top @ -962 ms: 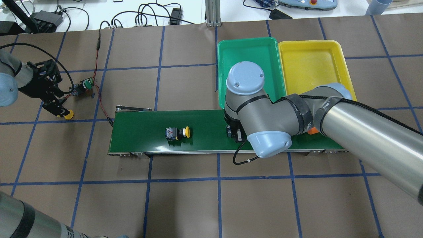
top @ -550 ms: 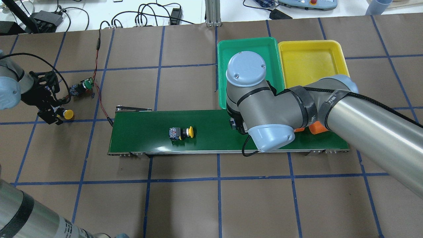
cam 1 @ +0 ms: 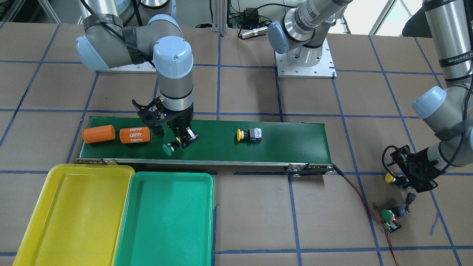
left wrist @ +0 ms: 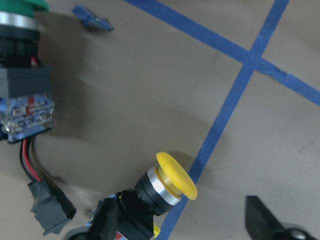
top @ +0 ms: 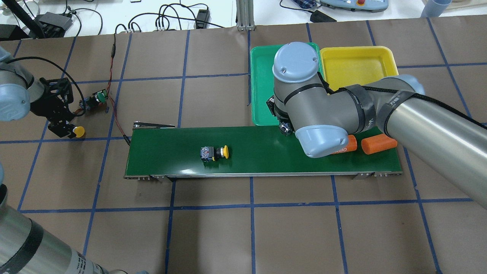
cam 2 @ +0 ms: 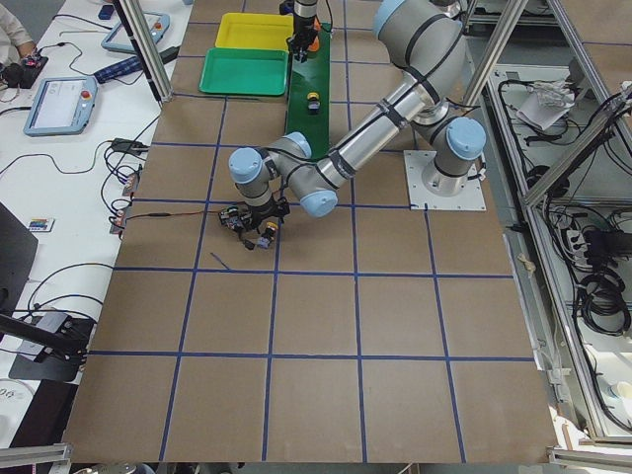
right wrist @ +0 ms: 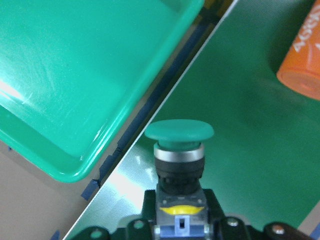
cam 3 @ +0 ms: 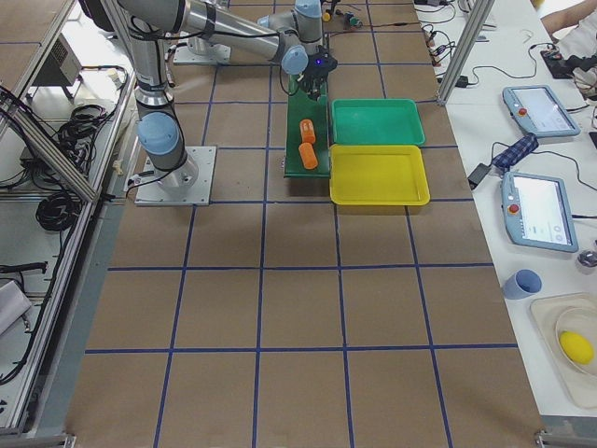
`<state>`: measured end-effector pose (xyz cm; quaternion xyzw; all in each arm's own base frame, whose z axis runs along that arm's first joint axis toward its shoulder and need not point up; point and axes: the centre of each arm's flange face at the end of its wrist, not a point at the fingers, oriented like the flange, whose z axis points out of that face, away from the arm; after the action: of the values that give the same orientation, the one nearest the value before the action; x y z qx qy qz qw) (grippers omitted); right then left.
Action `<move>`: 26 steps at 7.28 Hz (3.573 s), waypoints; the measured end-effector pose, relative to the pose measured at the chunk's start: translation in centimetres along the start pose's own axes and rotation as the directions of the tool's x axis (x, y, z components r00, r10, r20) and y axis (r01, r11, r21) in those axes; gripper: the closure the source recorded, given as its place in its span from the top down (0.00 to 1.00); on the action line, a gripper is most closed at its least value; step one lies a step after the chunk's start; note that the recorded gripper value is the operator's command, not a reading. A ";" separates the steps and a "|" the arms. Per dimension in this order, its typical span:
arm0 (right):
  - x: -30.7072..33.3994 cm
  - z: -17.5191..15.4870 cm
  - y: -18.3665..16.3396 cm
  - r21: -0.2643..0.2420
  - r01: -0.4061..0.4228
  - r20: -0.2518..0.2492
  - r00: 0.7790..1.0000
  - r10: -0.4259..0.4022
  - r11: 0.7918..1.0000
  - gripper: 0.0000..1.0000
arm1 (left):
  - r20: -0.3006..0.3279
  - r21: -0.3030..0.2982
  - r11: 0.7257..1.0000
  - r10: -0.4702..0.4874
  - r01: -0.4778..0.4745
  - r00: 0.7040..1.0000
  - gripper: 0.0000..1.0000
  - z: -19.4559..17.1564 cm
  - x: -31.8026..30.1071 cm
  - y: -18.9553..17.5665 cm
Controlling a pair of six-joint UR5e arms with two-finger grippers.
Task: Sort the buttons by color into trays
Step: 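Lift the green button over the green tray with the right gripper, then open the right gripper over the green tray while the left gripper grasps a yellow button, then move the right gripper down to the yellow button on the belt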
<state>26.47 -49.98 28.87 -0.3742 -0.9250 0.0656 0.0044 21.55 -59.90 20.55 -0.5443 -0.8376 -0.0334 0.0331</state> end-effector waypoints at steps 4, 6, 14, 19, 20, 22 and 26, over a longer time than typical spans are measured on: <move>-1.7 0.3 -4.5 0.029 0.320 0.042 0.946 -0.321 0.947 0.00 | -0.004 -0.009 0.998 0.066 -0.066 0.998 0.83 1.2 -0.5 -0.7; -2.1 1.5 -6.1 0.046 0.439 0.041 0.896 -0.441 0.897 0.00 | -0.019 -0.008 0.998 0.067 -0.067 0.998 0.21 2.0 -0.4 -0.7; -4.5 7.0 -13.6 0.047 0.493 0.024 0.869 -0.495 0.869 1.00 | -0.084 0.001 0.999 0.053 -0.053 0.995 0.18 -5.0 4.9 -6.2; -3.6 3.8 -12.5 0.051 0.477 0.036 0.877 -0.479 0.877 1.00 | -0.047 -0.007 0.998 -0.070 0.069 0.996 0.92 -5.8 5.9 -3.9; -2.6 2.3 -11.5 0.034 0.424 0.053 0.903 -0.425 0.905 1.00 | 0.002 0.011 0.989 -0.149 0.149 0.989 0.92 -5.2 4.6 -1.1; 0.0 -0.5 -8.9 -0.006 0.205 0.076 0.976 -0.204 0.979 1.00 | 0.065 0.069 0.909 -0.416 0.412 0.907 0.92 -3.5 2.8 1.3; 1.5 -4.5 -2.9 -0.094 -0.303 0.044 0.950 0.308 0.948 1.00 | 0.029 0.143 0.574 -0.817 0.806 0.576 0.65 1.1 2.0 1.3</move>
<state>23.65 -50.52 33.67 -0.5106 -0.8576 0.0364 -0.0488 21.87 -57.49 19.65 -0.0983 -0.9947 0.0281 0.0067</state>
